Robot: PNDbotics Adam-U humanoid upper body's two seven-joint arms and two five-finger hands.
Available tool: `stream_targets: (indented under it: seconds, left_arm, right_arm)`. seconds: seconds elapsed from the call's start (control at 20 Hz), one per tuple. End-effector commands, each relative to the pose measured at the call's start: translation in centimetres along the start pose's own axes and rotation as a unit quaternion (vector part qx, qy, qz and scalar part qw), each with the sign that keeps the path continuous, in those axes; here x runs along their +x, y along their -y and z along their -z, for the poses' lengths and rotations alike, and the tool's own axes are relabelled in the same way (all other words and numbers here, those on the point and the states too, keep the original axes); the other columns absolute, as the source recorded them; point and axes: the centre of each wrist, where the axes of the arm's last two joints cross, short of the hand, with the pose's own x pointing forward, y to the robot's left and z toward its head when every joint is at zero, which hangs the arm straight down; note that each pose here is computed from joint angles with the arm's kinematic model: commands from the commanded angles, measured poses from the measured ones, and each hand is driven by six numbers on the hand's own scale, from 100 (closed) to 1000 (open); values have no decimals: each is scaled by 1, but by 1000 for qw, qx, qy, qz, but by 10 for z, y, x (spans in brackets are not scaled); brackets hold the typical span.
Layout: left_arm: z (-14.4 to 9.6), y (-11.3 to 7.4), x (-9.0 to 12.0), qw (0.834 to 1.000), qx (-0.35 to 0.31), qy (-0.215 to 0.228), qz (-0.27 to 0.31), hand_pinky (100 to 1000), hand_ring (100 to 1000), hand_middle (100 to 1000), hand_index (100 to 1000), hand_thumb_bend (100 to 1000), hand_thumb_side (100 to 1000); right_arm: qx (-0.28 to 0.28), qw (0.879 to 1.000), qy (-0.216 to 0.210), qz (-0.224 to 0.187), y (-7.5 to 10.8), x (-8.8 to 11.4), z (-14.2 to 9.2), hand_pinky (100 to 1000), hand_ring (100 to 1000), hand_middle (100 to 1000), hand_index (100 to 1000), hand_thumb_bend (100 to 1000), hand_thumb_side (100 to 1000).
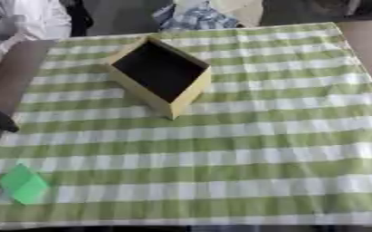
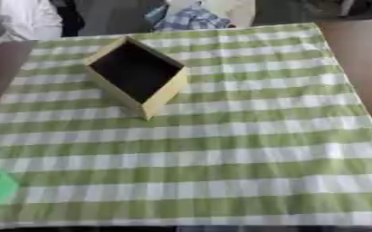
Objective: Pick up objects on the table and place them in the box.
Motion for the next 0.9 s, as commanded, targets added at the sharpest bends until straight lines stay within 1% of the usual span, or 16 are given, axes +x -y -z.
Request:
stream_targets:
  seconds: [0.05,0.2,0.3,0.55,0.75,0.9]
  left_arm:
    - [-7,-8,-3,1000,-17,-8,24,848,865,872,918,604,194]
    - [-7,-7,-3,999,-30,-11,33,845,868,878,916,603,130]
    - [-5,-5,-3,998,-35,-13,41,835,865,881,916,584,100]
    - [0,4,-3,998,-41,-6,41,820,860,893,925,554,100]
    - [6,12,-4,998,-62,5,33,813,858,897,930,530,100]
    - [8,16,-6,997,-73,5,29,804,857,904,933,535,100]
  right_arm:
    - [-2,1000,16,-8,5,4,7,585,791,725,891,100,1000]
    - [-3,1000,16,-7,5,4,7,584,791,725,892,100,1000]
    - [-3,1000,14,-6,5,4,6,583,790,724,892,100,1000]
    - [-4,1000,13,-5,4,4,6,583,790,724,892,100,1000]
    - [-4,1000,13,-3,4,4,7,582,790,724,892,100,1000]
    - [-5,1000,13,-3,4,4,7,581,789,723,892,100,1000]
